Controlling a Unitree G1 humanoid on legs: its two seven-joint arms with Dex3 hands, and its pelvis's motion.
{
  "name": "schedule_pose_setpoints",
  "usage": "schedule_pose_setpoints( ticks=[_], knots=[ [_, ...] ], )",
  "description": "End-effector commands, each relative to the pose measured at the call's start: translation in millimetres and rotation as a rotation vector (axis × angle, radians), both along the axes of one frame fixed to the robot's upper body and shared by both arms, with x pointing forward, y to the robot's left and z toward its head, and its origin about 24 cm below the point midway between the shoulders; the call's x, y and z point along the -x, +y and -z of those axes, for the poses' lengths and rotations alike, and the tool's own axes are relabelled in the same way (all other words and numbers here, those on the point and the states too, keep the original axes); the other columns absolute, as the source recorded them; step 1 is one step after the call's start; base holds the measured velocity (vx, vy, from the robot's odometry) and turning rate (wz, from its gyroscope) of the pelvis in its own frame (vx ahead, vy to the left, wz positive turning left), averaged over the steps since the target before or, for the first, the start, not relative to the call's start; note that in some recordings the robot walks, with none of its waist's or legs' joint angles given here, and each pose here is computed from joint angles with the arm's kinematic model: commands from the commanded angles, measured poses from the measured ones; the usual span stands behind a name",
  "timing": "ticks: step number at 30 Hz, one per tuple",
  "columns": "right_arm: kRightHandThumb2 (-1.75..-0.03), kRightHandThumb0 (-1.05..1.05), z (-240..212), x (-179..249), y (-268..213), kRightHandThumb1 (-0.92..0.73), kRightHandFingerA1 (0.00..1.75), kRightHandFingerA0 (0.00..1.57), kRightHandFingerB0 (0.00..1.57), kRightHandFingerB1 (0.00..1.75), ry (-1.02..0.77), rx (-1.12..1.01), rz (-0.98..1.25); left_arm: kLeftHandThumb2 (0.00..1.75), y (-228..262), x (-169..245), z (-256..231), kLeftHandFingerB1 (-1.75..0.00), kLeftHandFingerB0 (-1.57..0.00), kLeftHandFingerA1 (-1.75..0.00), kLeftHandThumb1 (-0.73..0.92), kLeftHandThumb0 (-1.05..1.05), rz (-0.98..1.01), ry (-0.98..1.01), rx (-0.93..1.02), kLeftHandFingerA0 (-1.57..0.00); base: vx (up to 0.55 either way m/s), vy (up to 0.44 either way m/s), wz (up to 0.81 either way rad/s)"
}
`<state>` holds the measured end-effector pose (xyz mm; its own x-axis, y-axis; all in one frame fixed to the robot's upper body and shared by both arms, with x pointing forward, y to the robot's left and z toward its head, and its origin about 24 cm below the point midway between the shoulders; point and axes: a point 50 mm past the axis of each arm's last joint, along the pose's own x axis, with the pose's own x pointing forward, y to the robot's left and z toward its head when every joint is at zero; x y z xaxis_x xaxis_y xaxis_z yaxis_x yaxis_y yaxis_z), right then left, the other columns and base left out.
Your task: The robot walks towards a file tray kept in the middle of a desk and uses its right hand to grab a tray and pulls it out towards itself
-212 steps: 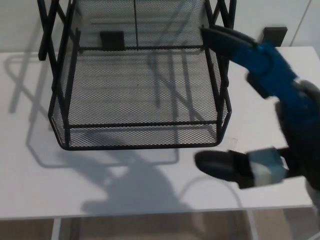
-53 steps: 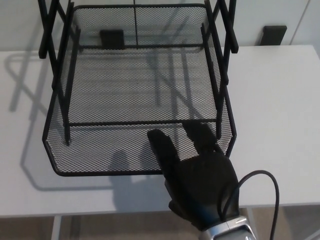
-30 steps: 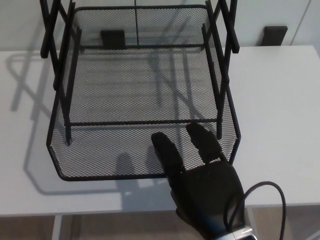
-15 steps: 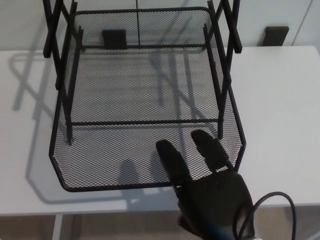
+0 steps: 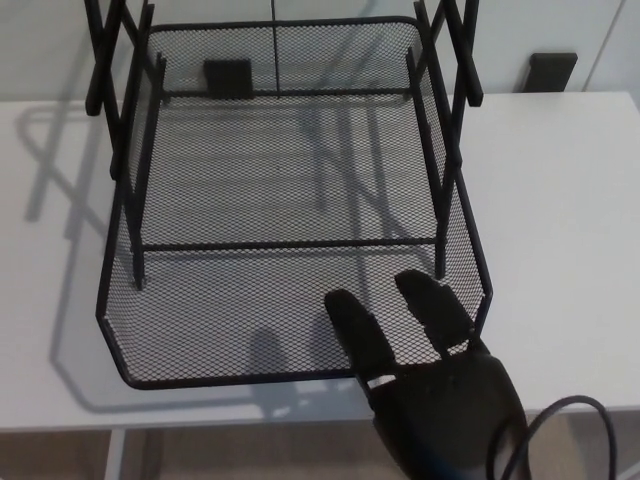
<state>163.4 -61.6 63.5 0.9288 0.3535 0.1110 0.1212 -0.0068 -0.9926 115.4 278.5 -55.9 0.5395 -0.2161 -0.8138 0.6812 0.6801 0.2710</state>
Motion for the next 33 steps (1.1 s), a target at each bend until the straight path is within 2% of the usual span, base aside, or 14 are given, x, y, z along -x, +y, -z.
schedule_pose_setpoints(
  ticks=[1,2,9,10,12,13,17,18,19,23,24,27,28,33],
  knots=[
    [-0.55,-0.72,-12,91,36,-0.5,0.52,0.02,0.12,0.41,0.22,-0.233,-0.169,0.58,6,2,-5,-0.32,-0.31,-0.37,0.6,-0.49,0.051,0.009,-0.03,-0.54,0.0,0.0,0.0],
    [-0.82,-0.78,-21,95,37,-0.46,0.48,0.02,0.07,0.47,0.216,-0.268,-0.197,0.59,6,2,-6,-0.32,-0.31,-0.38,0.61,-0.51,0.064,0.003,-0.034,-0.55,0.0,0.0,0.0],
    [-0.82,-0.75,-66,110,36,-0.43,0.5,0.04,0.07,0.5,0.228,-0.48,-0.333,0.58,6,3,-3,-0.31,-0.28,-0.39,0.59,-0.49,0.023,0.02,0.002,-0.55,0.0,0.0,0.0],
    [-0.84,-0.39,-78,113,34,-0.15,0.56,0.05,0.0,0.52,0.207,-0.533,-0.371,0.58,6,4,-3,-0.32,-0.28,-0.39,0.59,-0.5,0.017,0.018,0.033,-0.54,0.0,0.0,0.0],
    [-0.84,-0.4,-88,116,31,-0.15,0.56,0.04,0.0,0.52,0.166,-0.569,-0.4,0.58,6,5,-6,-0.31,-0.28,-0.38,0.59,-0.51,0.037,0.013,0.017,-0.54,0.0,0.0,0.0],
    [-0.6,-0.89,-90,116,31,-0.57,0.6,0.05,0.09,0.47,0.155,-0.574,-0.406,0.58,6,6,-7,-0.32,-0.29,-0.38,0.59,-0.51,0.036,0.013,0.018,-0.54,0.0,0.0,0.0],
    [-0.62,-0.93,-109,115,24,-0.7,0.67,0.08,0.1,0.51,-0.013,-0.655,-0.46,0.58,8,8,-7,-0.31,-0.28,-0.38,0.59,-0.51,0.042,0.021,0.018,-0.53,0.0,0.0,0.0],
    [-0.86,-0.96,-111,113,24,-0.54,0.65,0.1,0.13,0.55,-0.043,-0.68,-0.472,0.58,8,7,-5,-0.32,-0.29,-0.38,0.59,-0.52,0.048,0.024,0.006,-0.52,0.0,0.0,0.0],
    [-0.86,-0.96,-112,113,23,-0.54,0.65,0.1,0.13,0.55,-0.053,-0.69,-0.477,0.58,8,7,-4,-0.32,-0.29,-0.38,0.59,-0.52,0.05,0.026,0.001,-0.52,0.0,0.0,0.0],
    [-0.81,-0.95,-115,105,24,-0.49,0.72,0.12,0.11,0.58,-0.063,-0.739,-0.508,0.58,6,8,-3,-0.31,-0.29,-0.38,0.58,-0.51,0.041,0.029,0.001,-0.53,0.0,0.0,0.0],
    [-0.59,-0.89,-116,102,24,-0.6,0.78,0.08,0.13,0.6,-0.05,-0.76,-0.517,0.58,6,8,-2,-0.32,-0.29,-0.39,0.59,-0.52,0.039,0.029,0.0,-0.55,0.0,0.0,0.0],
    [-0.81,-0.71,-115,99,23,-0.44,0.69,0.09,0.12,0.6,0.003,-0.804,-0.541,0.58,5,7,-1,-0.31,-0.28,-0.39,0.59,-0.49,0.027,0.031,0.0,-0.55,0.0,0.0,0.0],
    [-0.57,-0.73,-114,98,22,-0.58,0.8,0.04,0.13,0.62,0.005,-0.81,-0.547,0.58,4,7,-1,-0.31,-0.28,-0.39,0.59,-0.49,0.032,0.029,-0.001,-0.56,0.0,0.0,0.0],
    [-0.59,-0.67,-119,91,12,-0.64,0.76,0.15,0.17,0.59,-0.116,-0.838,-0.576,0.58,3,7,-1,-0.31,-0.28,-0.39,0.59,-0.47,0.034,0.041,-0.016,-0.55,0.0,0.0,0.0]
  ],
)
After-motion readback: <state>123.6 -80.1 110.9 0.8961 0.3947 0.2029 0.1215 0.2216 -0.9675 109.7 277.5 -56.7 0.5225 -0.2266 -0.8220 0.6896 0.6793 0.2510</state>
